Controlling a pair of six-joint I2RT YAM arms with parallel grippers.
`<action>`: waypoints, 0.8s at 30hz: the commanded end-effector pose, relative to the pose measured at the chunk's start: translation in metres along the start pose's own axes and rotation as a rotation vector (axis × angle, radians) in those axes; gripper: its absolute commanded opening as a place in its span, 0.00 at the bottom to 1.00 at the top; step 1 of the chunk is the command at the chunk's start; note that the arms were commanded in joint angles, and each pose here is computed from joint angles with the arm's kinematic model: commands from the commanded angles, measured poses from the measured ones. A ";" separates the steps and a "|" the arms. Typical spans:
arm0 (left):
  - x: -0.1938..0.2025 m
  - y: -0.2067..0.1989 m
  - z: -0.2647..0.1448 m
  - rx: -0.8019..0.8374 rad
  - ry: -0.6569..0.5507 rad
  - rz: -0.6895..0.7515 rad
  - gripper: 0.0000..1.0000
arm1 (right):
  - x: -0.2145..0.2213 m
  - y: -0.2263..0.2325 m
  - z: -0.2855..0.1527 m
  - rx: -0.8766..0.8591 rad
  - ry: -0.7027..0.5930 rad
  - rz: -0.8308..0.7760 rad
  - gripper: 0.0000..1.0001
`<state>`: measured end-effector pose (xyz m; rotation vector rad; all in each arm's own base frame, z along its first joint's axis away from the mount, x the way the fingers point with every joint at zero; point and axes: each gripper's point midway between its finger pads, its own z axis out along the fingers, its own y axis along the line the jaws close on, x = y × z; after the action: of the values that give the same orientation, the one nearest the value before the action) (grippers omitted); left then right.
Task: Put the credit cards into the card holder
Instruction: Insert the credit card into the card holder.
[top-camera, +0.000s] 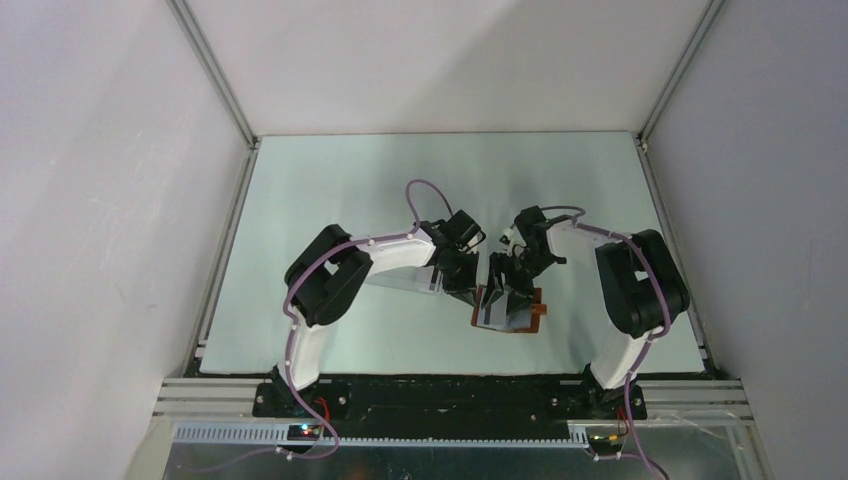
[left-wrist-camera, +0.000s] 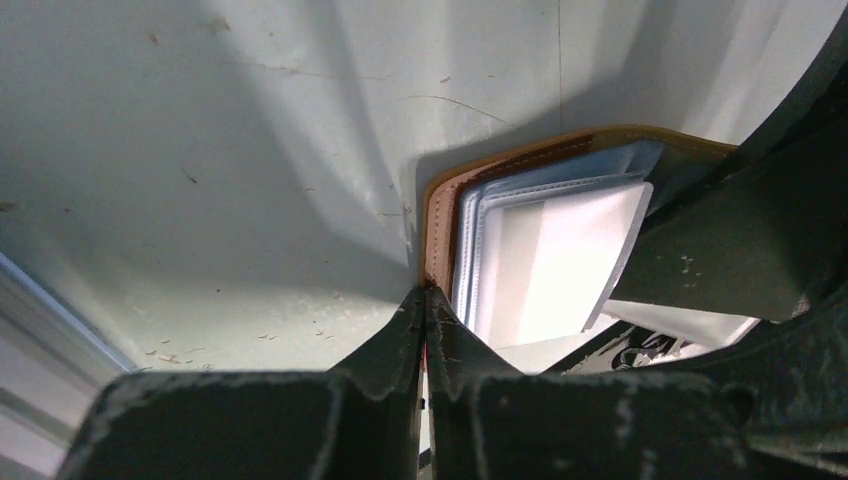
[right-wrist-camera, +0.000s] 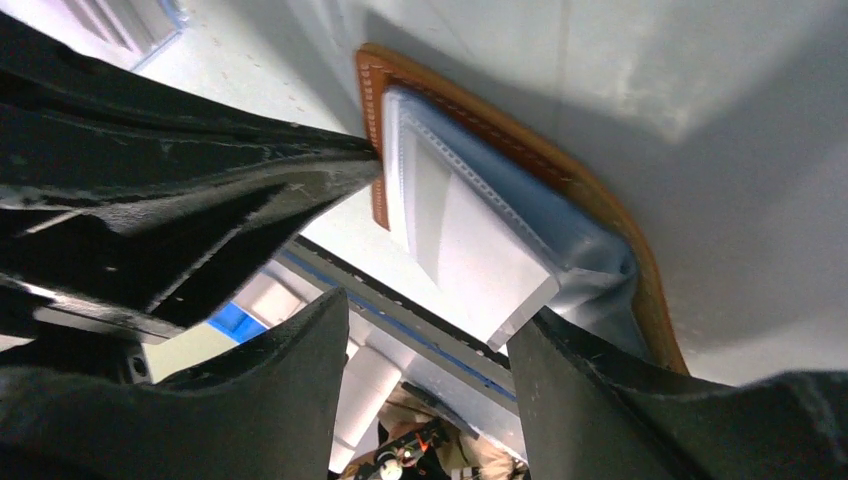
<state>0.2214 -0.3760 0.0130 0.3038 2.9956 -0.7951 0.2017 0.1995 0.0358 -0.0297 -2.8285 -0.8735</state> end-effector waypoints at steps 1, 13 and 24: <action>0.001 0.016 0.007 -0.078 -0.019 0.019 0.07 | -0.013 0.027 0.006 -0.102 -0.022 -0.039 0.63; 0.006 0.004 -0.017 -0.040 -0.048 0.014 0.06 | -0.012 0.025 0.007 -0.054 -0.025 -0.058 0.68; -0.028 -0.033 -0.091 0.068 -0.241 0.056 0.53 | -0.012 0.020 -0.030 0.091 -0.105 -0.138 0.79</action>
<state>0.2255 -0.3629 0.0510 0.2882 2.8961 -0.7685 0.2084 0.2050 0.0440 0.0547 -2.8995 -0.8140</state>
